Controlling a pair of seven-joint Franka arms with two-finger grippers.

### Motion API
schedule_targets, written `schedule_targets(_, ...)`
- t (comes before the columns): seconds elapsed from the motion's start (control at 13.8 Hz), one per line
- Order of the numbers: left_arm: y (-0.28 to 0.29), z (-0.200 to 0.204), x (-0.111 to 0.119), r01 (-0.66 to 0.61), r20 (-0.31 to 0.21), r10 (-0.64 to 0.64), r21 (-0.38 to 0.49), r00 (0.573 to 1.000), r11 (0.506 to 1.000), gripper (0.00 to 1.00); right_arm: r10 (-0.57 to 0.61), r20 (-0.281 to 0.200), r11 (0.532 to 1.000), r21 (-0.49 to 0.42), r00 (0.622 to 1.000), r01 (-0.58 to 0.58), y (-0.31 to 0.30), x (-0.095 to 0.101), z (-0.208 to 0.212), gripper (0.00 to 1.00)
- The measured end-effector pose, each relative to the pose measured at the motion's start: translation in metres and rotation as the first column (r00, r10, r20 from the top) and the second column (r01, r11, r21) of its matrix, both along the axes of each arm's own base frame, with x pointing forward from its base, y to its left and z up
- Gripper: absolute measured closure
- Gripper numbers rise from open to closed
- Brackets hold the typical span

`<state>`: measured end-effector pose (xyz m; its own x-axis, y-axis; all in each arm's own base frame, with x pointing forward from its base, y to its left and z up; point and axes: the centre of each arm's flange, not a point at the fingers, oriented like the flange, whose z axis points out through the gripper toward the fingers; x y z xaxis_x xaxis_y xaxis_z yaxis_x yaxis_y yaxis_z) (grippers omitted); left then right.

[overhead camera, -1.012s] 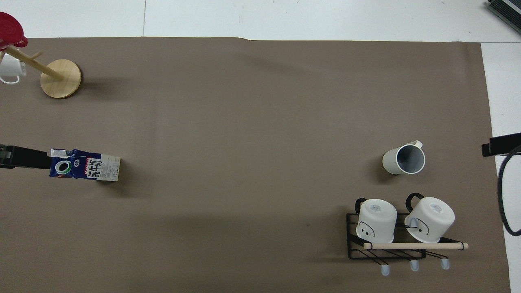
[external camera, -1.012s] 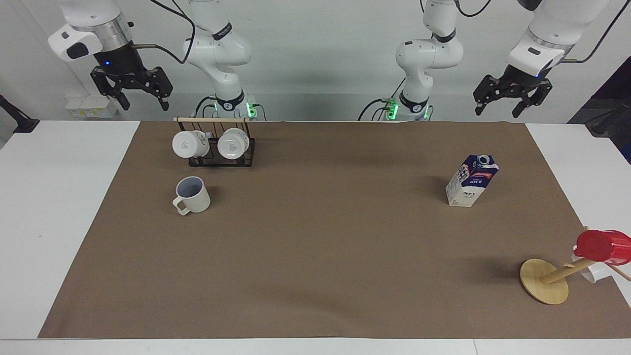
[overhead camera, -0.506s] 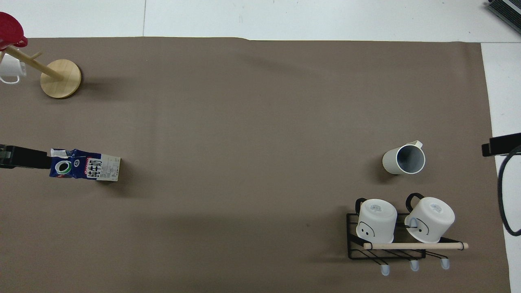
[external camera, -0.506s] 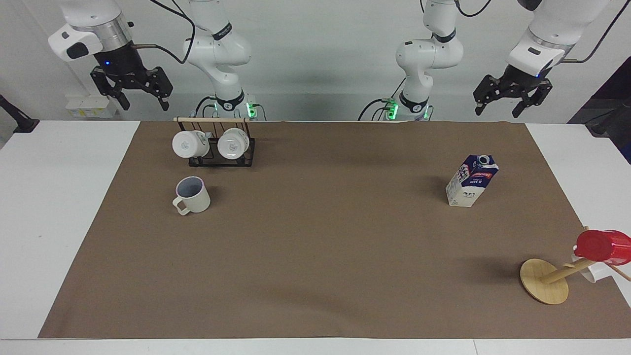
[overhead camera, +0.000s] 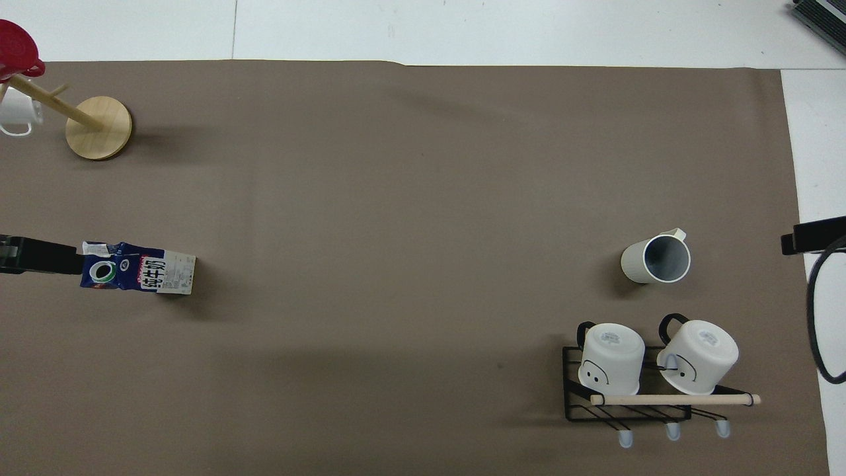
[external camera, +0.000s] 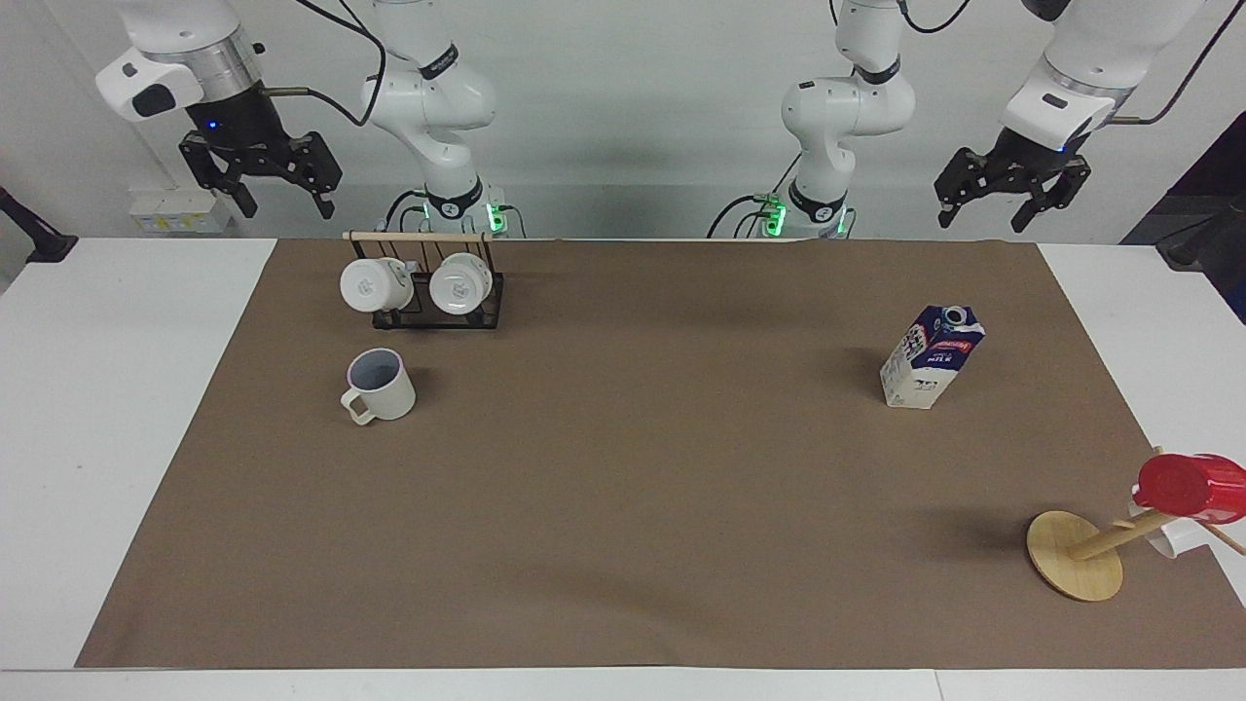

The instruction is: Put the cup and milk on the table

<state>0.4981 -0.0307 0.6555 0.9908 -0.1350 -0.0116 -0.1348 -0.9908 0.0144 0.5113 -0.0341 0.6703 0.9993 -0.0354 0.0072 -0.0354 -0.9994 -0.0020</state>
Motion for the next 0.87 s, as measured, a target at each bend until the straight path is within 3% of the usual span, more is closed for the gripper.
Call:
schedule_targets(0.43, 0.002, 0.000, 0.000, -0.004, -0.001, 0.004, 0.000, 1.000, 1.000, 0.00, 0.034, -0.014, 0.999, 0.000, 0.999, -0.034, 0.019, 0.011, -0.044, 0.00)
schedule_targets(0.87, 0.004, -0.001, -0.001, -0.006, -0.009, 0.006, 0.000, 1.000, 1.000, 0.00, 0.053, -0.001, 0.999, -0.001, 0.999, -0.053, 0.029, 0.023, -0.140, 0.00)
